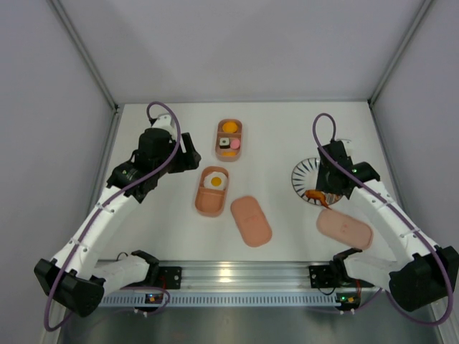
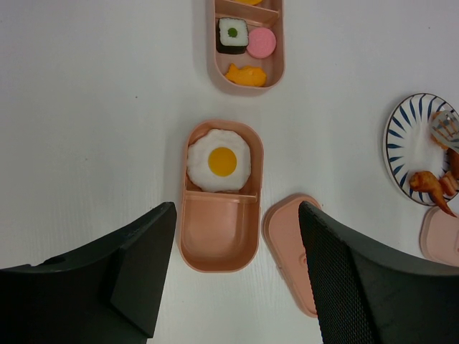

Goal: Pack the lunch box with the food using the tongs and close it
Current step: Pick up the fake food from the plate.

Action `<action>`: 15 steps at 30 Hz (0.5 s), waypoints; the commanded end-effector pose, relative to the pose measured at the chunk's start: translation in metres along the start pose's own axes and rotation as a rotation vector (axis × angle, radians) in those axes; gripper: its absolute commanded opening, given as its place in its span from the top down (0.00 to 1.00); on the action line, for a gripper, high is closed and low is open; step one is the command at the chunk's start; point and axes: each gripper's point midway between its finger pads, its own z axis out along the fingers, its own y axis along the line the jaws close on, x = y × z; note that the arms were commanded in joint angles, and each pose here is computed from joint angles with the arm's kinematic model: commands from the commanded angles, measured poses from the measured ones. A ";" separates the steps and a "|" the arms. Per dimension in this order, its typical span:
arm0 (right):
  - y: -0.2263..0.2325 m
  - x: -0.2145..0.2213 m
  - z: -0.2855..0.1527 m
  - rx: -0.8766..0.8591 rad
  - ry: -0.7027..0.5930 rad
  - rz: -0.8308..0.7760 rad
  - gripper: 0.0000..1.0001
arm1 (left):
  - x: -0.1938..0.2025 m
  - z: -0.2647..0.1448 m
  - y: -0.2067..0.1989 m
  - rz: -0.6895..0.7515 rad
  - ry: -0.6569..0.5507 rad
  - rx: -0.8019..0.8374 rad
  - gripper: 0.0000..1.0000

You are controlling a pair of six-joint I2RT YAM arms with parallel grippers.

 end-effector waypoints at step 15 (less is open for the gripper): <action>0.004 -0.022 0.007 0.000 -0.060 0.023 0.57 | -0.011 -0.001 0.000 0.006 -0.054 0.008 0.26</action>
